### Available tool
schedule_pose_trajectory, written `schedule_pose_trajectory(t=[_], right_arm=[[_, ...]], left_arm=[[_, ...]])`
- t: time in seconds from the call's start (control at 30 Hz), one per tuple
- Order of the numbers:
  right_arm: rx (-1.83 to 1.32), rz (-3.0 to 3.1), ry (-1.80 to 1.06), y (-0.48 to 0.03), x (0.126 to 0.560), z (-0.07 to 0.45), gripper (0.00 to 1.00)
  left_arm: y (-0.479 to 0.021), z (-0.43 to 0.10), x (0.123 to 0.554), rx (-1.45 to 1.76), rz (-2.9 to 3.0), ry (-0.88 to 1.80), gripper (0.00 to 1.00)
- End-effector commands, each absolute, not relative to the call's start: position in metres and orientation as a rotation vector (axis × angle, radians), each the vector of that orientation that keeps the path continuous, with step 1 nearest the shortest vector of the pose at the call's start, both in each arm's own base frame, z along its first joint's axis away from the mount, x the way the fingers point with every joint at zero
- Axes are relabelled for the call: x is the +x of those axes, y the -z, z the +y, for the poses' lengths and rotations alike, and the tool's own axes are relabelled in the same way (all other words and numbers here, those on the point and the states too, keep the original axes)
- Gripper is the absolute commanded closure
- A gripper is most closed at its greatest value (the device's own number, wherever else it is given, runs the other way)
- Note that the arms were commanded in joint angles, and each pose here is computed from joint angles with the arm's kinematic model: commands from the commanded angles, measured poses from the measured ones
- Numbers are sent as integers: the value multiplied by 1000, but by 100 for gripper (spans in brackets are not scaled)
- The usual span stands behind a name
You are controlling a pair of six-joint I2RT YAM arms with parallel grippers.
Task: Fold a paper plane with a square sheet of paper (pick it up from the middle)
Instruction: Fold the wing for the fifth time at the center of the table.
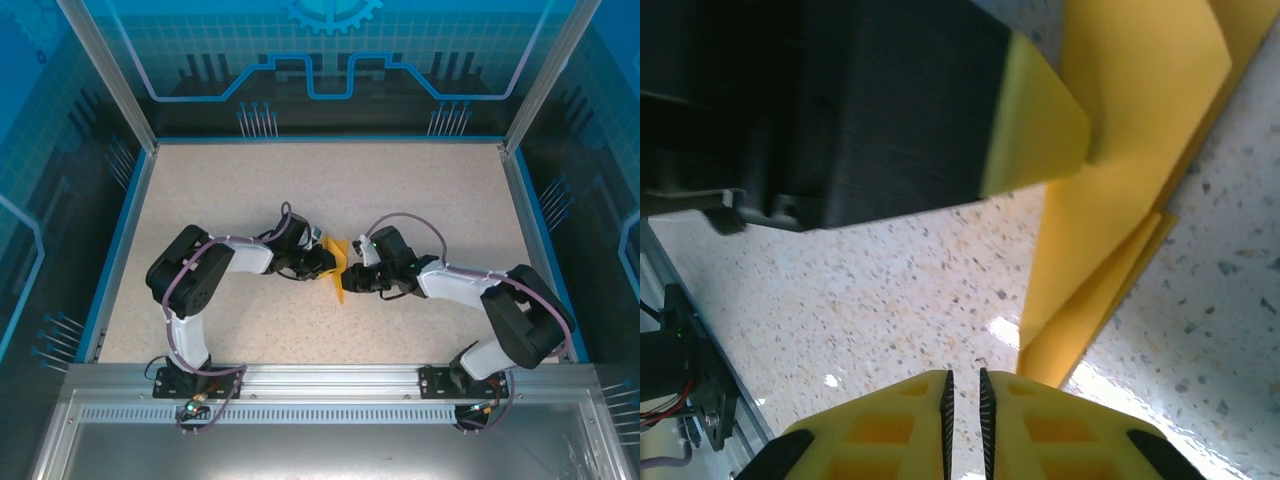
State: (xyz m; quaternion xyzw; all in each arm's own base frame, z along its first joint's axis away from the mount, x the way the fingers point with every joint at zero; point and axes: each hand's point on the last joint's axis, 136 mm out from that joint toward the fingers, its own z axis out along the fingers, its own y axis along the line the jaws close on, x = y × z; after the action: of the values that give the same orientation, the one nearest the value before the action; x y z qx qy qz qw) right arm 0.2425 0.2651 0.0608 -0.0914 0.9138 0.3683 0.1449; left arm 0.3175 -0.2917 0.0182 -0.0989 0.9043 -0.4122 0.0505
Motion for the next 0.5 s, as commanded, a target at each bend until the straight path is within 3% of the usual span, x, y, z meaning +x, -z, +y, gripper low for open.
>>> schedule_pose_trajectory(t=[0.0,0.47], right_arm=[[-321,2663,-1040,-56,234,273,85],[-276,2778,-936,-20,237,279,92]], left_arm=[[18,-265,304,-419,2887,1039,80],[17,-268,308,-465,2911,1034,83]])
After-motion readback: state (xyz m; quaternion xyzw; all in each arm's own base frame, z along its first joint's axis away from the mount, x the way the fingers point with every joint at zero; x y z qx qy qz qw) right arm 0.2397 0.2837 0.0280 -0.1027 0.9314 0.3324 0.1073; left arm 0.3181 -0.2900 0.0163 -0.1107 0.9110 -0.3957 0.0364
